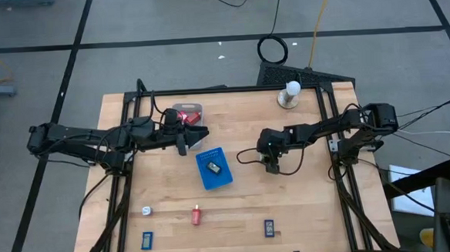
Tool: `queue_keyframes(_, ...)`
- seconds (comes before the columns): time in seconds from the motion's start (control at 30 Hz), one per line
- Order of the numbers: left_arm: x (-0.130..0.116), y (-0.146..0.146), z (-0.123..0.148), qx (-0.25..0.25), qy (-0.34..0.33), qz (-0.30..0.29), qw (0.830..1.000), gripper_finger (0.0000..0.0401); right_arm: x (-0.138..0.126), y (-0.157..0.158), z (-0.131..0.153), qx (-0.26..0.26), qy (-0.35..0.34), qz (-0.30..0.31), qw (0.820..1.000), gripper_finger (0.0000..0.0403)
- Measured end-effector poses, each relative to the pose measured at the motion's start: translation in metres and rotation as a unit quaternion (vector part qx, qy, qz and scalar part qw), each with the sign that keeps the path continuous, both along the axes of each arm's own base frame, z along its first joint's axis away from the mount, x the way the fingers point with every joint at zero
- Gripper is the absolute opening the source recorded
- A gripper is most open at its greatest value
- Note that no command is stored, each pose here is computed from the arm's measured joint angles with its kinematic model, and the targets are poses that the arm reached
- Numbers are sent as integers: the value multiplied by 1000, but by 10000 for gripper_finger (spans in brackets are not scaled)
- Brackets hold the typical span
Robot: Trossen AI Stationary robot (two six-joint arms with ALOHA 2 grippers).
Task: Pick & Place Office items
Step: Put the green charger adapter into the gray bin
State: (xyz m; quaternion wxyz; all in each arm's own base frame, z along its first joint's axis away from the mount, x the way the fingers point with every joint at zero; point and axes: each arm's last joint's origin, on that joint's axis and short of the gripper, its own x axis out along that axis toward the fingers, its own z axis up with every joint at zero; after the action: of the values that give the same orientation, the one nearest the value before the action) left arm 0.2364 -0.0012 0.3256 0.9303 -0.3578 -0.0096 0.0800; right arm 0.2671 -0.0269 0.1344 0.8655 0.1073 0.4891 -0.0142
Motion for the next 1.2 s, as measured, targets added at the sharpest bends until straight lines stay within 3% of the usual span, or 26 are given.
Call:
queue_keyframes(0.57,0,0,-1,-4,3,0,1000,152,22,9,27,28,-48,11,998,125)
queue_keyframes(0.73,0,0,0,-4,2,-1,1000,152,23,9,51,6,-95,-6,995,125)
queue_keyframes(0.93,0,0,0,-2,-2,-2,1000,152,6,2,93,-4,-174,-60,983,125)
queue_keyframes(1.2,0,1,0,0,-2,9,1000,152,-25,-4,148,-25,-295,-113,949,125)
